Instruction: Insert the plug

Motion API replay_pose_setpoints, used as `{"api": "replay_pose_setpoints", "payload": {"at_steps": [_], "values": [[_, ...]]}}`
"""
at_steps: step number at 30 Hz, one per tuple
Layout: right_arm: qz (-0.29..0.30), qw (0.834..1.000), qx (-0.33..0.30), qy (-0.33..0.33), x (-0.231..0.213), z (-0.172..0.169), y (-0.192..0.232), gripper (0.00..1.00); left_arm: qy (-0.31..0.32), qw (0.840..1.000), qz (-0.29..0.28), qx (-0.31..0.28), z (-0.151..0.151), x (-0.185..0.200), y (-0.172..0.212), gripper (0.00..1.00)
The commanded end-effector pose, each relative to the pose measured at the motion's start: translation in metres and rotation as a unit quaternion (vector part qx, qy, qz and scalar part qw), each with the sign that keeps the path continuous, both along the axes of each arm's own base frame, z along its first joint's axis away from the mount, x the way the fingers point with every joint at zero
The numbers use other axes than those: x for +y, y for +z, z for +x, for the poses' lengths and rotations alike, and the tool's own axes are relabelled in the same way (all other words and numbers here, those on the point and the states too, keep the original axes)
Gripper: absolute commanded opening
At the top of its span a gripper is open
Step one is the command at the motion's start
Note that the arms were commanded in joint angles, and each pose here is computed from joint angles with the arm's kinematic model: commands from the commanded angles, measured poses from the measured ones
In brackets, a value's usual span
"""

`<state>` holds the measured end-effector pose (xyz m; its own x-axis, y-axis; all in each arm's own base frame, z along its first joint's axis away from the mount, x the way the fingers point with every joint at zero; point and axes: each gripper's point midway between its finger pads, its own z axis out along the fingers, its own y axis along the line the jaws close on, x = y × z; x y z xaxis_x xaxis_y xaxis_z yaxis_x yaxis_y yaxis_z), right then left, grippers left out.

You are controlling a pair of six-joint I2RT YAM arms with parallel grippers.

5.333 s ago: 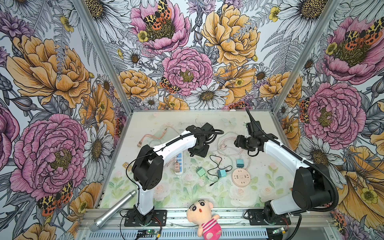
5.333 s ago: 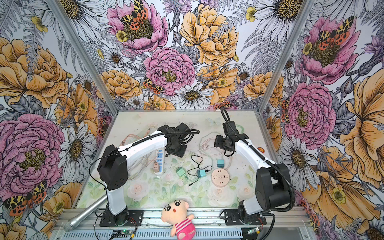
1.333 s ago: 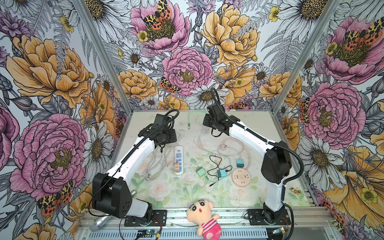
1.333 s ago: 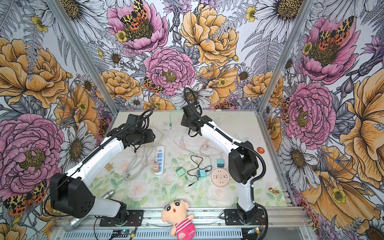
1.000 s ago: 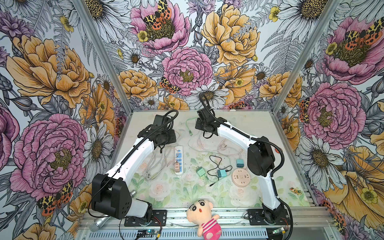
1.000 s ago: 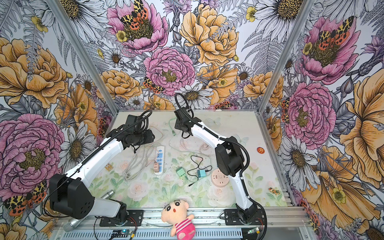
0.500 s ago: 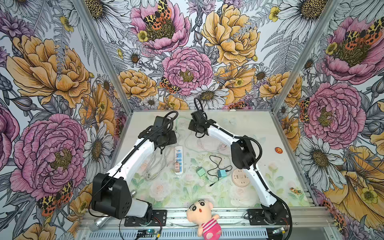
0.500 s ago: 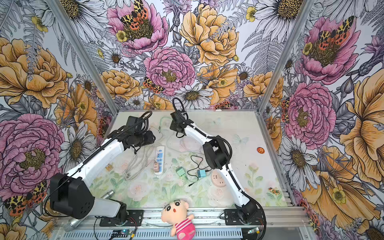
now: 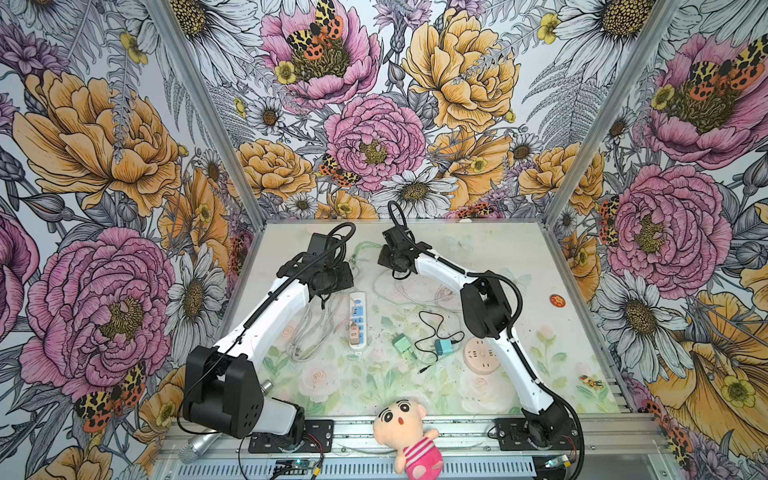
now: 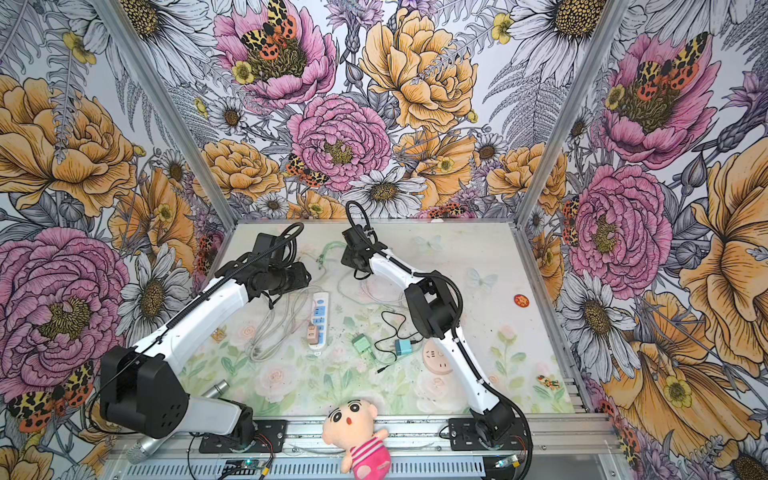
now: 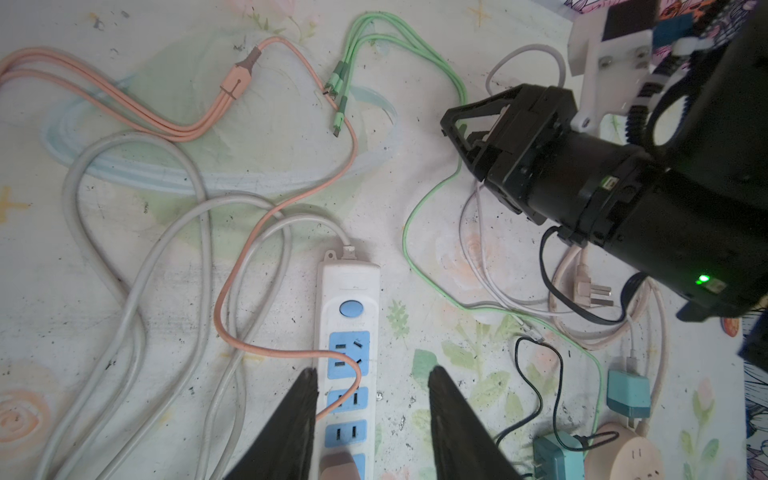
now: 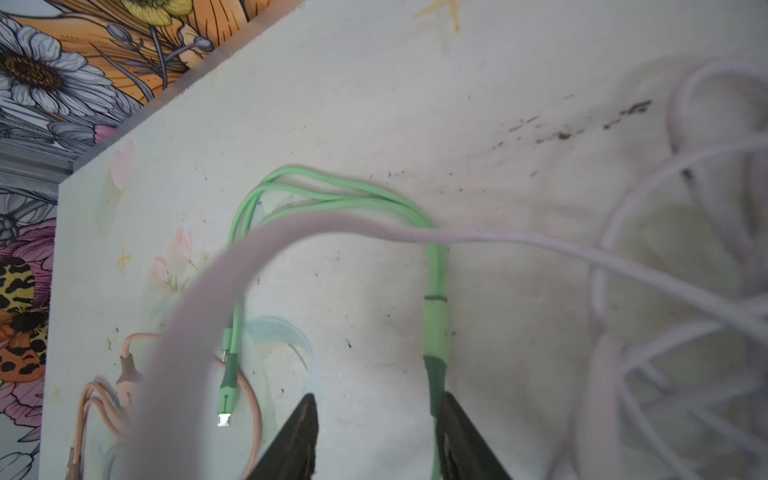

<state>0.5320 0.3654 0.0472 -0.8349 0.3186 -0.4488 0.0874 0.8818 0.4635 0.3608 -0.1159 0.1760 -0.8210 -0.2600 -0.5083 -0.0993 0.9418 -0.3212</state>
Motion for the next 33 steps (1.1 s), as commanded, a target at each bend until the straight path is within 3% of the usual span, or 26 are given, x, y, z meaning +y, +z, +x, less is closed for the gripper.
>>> {"api": "replay_pose_setpoints", "payload": {"at_steps": [1,7,12,19,26,33], "values": [[0.013,0.999,-0.032,-0.001,-0.015,0.002,0.051,0.40,-0.003,1.000,-0.012,-0.011,0.000,-0.006,0.005,0.46],[-0.028,0.998,-0.061,0.020,-0.044,-0.028,0.092,0.42,-0.054,0.998,-0.008,-0.004,-0.010,-0.028,0.004,0.47],[-0.072,0.995,-0.069,0.005,-0.103,-0.061,0.113,0.44,-0.145,0.989,0.020,0.005,-0.038,-0.069,0.004,0.48],[-0.103,0.994,-0.023,-0.042,-0.189,-0.117,0.092,0.44,-0.225,0.971,0.059,0.054,-0.082,-0.113,-0.006,0.49],[-0.120,0.991,-0.019,-0.055,-0.230,-0.158,0.088,0.47,-0.189,0.972,0.061,0.127,-0.104,-0.133,-0.045,0.50],[-0.132,0.990,0.008,-0.046,-0.241,-0.178,0.064,0.47,-0.153,0.971,0.073,0.169,-0.117,-0.151,-0.080,0.51]]}}
